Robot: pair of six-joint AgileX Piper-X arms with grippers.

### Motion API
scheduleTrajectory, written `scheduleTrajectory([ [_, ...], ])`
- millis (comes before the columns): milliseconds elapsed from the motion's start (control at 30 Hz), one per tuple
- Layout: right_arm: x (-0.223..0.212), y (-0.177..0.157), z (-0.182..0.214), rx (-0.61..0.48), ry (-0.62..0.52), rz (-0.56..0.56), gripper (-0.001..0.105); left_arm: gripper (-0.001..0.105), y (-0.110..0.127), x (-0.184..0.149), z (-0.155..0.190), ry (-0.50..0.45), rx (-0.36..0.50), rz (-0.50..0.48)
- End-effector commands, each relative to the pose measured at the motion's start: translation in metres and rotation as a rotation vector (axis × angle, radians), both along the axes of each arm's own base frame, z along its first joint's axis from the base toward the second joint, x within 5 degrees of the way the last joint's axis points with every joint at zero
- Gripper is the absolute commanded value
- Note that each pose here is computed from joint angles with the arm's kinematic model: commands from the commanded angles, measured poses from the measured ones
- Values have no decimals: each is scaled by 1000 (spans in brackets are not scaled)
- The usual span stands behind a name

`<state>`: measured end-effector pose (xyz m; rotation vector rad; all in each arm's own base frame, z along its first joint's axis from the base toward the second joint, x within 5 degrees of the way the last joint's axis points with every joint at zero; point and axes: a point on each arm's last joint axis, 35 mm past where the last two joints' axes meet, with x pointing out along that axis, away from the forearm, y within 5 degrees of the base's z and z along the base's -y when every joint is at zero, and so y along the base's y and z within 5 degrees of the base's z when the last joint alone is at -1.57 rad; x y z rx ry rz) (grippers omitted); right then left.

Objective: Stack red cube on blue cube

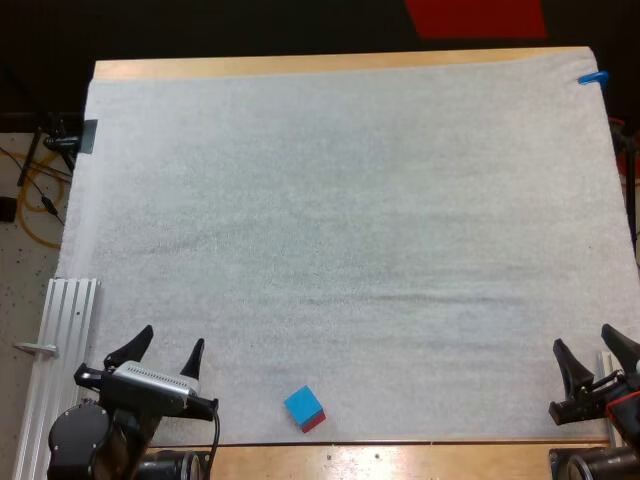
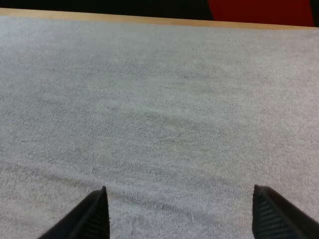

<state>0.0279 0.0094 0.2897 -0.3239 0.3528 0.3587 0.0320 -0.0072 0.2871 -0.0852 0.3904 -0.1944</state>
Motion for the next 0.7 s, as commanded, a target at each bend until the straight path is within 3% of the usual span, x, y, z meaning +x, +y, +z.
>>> scheduleTrajectory([
  [0,2,0,1,3,5,-3,59,63,0,2,1,2,-10,-4],
  [400,2,3,3,23,28,55,59,63,0,0,4,2,-10,-4],
  [667,24,10,33,5,118,137,59,63,-2,-30,40,86,32,-78],
])
